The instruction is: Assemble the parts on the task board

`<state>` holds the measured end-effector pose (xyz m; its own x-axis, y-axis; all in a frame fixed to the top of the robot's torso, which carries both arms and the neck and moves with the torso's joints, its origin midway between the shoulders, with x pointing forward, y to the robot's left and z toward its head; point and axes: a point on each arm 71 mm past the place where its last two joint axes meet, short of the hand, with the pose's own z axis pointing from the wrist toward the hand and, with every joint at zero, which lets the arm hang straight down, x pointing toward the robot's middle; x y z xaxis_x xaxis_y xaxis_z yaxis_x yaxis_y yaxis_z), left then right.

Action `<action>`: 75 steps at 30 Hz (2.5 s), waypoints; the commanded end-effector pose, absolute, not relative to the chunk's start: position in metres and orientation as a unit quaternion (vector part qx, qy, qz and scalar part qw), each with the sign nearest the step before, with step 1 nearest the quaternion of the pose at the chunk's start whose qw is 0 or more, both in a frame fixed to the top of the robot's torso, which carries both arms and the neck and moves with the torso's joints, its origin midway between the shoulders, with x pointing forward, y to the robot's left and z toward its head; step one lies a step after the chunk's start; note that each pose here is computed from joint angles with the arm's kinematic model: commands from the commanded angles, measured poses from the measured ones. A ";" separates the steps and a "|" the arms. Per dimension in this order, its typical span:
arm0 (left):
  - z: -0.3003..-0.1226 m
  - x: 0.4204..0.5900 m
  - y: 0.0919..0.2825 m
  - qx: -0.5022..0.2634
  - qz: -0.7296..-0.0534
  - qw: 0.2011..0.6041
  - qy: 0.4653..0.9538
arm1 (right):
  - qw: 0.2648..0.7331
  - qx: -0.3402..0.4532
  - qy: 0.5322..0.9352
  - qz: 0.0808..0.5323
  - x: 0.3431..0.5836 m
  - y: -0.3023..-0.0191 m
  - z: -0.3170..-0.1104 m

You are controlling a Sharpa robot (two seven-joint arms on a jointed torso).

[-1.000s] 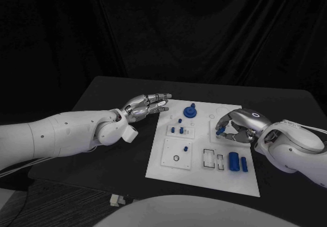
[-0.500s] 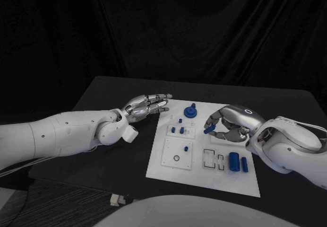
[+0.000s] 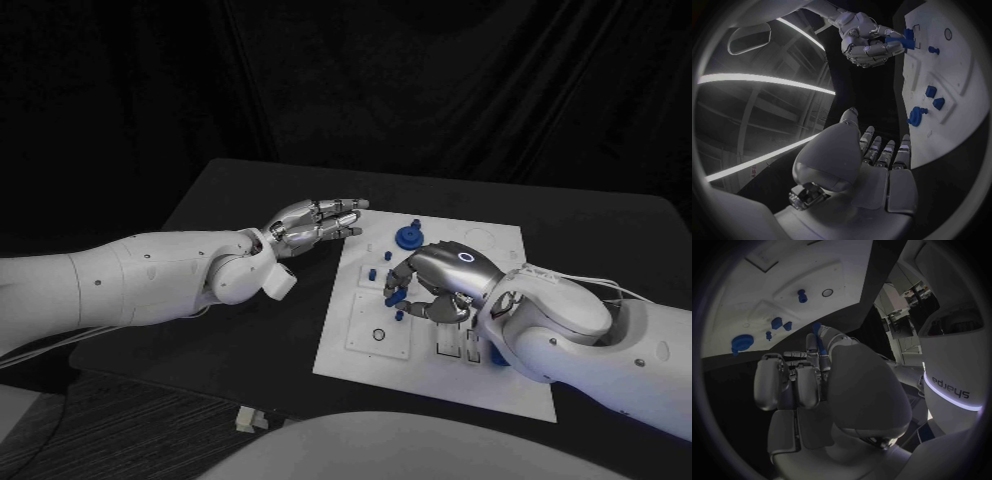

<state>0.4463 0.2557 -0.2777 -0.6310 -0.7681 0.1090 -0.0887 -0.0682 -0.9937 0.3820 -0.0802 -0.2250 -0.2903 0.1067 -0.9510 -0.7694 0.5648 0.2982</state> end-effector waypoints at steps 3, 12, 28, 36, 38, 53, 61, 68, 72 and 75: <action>-0.277 0.446 0.254 -0.342 -0.651 0.261 0.625 | 0.535 -0.286 0.701 0.375 0.375 -0.068 -0.235; -0.277 0.446 0.252 -0.341 -0.652 0.258 0.626 | 0.518 -0.320 0.707 0.359 0.370 -0.057 -0.243; -0.278 0.447 0.249 -0.339 -0.654 0.254 0.627 | 0.494 -0.351 0.720 0.337 0.363 -0.048 -0.256; -0.278 0.447 0.248 -0.339 -0.654 0.253 0.627 | 0.491 -0.354 0.721 0.337 0.361 -0.045 -0.259; -0.278 0.447 0.248 -0.339 -0.654 0.252 0.627 | 0.492 -0.356 0.719 0.337 0.361 -0.044 -0.260; -0.280 0.446 0.248 -0.340 -0.654 0.249 0.629 | 0.500 -0.364 0.711 0.335 0.361 -0.042 -0.262; -0.282 0.446 0.248 -0.340 -0.653 0.247 0.630 | 0.502 -0.371 0.705 0.336 0.360 -0.042 -0.262; -0.282 0.446 0.247 -0.341 -0.653 0.245 0.630 | 0.497 -0.376 0.708 0.333 0.360 -0.041 -0.263; -0.283 0.446 0.247 -0.341 -0.653 0.245 0.631 | 0.496 -0.377 0.709 0.332 0.360 -0.041 -0.264; -0.283 0.446 0.248 -0.341 -0.652 0.245 0.631 | 0.496 -0.377 0.709 0.332 0.360 -0.041 -0.264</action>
